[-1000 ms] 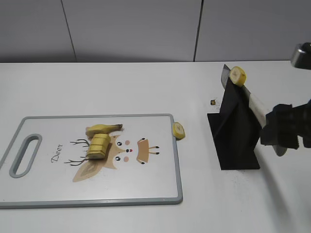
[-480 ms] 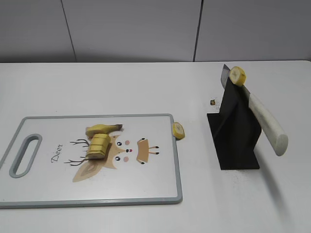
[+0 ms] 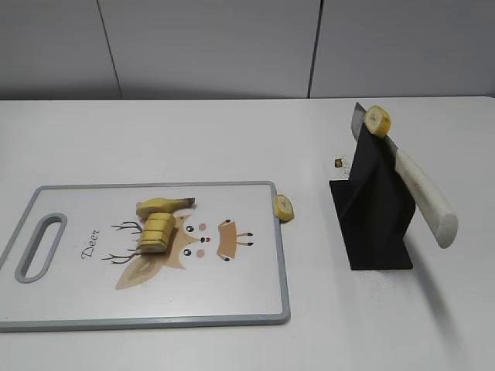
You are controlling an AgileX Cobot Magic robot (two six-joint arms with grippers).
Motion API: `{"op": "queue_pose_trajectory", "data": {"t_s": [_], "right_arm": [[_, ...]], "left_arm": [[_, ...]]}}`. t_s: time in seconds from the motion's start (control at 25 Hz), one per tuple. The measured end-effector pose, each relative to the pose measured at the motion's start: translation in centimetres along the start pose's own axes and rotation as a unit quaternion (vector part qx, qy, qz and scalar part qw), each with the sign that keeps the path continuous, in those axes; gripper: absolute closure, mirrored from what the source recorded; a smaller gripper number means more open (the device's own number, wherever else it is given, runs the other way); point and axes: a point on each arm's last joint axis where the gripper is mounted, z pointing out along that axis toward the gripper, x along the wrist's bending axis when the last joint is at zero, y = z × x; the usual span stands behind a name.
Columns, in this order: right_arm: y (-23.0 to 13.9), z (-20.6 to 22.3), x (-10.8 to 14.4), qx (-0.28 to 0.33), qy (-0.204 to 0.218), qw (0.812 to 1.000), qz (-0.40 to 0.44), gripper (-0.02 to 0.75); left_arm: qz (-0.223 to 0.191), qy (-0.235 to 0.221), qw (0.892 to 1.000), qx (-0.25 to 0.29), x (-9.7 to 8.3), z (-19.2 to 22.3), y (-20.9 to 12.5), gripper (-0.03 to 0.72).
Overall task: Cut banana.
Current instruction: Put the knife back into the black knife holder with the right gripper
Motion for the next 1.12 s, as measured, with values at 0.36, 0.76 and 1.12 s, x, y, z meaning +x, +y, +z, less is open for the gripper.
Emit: {"op": "queue_pose_trajectory", "data": {"t_s": [0.36,0.76,1.12], "right_arm": [[-0.9,-1.3,0.0,-0.048,0.007,0.999,-0.002,0.149],[-0.9,-1.3,0.1,-0.054,-0.068,0.995,0.038,0.149],[-0.9,-1.3,0.2,-0.061,-0.17,0.979,0.092,0.153]], "left_arm": [[0.0,0.0,1.0,0.0,0.0,0.0,0.0,0.19],[0.0,0.0,1.0,0.0,0.0,0.0,0.0,0.19],[0.0,0.0,1.0,0.0,0.0,0.0,0.0,0.19]]}}
